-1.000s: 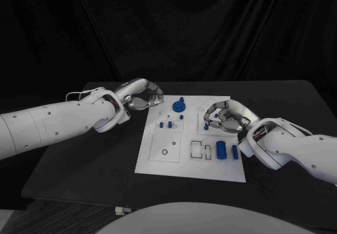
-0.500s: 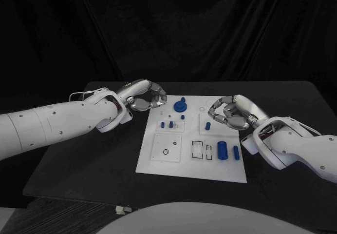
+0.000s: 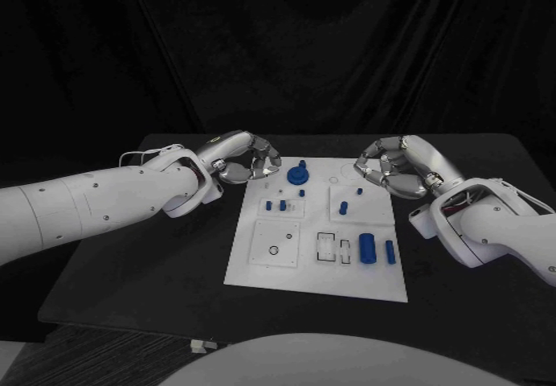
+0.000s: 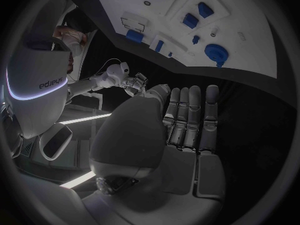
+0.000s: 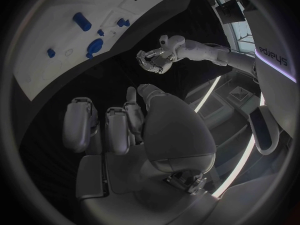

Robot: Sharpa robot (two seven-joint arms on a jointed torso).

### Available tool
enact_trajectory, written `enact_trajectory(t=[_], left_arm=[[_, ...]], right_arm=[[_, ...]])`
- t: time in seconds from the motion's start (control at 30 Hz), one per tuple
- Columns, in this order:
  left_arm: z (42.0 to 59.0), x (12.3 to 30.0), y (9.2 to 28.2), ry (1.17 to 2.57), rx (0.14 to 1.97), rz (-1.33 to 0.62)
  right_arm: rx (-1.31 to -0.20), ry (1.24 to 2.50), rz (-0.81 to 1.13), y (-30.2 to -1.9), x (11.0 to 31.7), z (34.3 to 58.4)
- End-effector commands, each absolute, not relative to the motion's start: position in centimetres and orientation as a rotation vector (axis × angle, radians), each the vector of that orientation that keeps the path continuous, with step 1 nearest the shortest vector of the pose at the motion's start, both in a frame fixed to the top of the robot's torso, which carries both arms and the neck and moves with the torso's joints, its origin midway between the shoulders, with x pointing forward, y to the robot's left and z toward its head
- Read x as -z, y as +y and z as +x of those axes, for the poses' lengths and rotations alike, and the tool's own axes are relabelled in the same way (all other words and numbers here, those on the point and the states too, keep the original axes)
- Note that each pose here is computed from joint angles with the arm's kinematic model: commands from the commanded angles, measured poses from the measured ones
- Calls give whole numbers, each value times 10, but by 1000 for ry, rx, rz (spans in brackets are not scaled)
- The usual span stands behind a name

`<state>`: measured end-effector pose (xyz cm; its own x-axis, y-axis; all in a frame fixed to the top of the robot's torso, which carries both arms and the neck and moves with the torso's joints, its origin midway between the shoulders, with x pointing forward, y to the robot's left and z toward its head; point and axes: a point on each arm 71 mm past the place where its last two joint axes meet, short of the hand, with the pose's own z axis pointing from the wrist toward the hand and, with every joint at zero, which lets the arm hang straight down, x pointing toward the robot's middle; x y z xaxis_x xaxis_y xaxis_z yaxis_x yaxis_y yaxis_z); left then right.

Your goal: Assemble the parts on the task board

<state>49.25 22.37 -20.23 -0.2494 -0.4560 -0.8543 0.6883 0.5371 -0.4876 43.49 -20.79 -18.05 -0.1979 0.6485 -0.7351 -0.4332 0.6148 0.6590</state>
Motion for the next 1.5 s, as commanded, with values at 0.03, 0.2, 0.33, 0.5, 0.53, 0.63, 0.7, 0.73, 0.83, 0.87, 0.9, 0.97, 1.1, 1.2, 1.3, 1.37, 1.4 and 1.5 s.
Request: enact_trajectory(t=[0.03,0.2,0.33,0.5,0.53,0.63,0.7,0.73,0.83,0.87,0.9,0.97,1.1,1.2,1.3,1.37,1.4,1.5], left_arm=[[491,203,221,1456,1089,275],[492,204,217,1463,1062,320],[494,206,213,1472,1049,330],[496,208,206,1481,998,401],[497,209,204,1482,988,416],[499,212,196,1498,967,452],[501,213,192,1506,962,465],[501,213,190,1508,960,469],[504,214,184,1514,957,481],[505,215,182,1515,956,484],[506,215,180,1516,955,487],[507,215,177,1519,954,493],[508,218,169,1529,913,554],[509,220,163,1541,873,599],[511,223,159,1561,847,616],[513,224,156,1580,830,622],[513,225,155,1587,822,628],[515,227,151,1599,783,665]], right_arm=[[-945,1426,116,-208,176,434],[-930,1424,88,-208,175,434],[-924,1426,80,-209,175,435],[-917,1431,78,-210,176,435],[-916,1433,78,-210,177,436],[-915,1441,78,-210,178,436],[-915,1447,77,-210,178,435],[-915,1449,77,-210,179,435],[-917,1456,75,-209,180,435],[-918,1458,75,-208,180,435],[-918,1460,75,-208,181,435],[-919,1463,75,-208,181,435],[-921,1469,74,-207,183,435],[-923,1476,74,-206,185,434],[-924,1485,73,-206,187,434],[-924,1492,74,-205,189,434],[-924,1494,74,-205,189,434],[-924,1502,75,-205,191,433]])
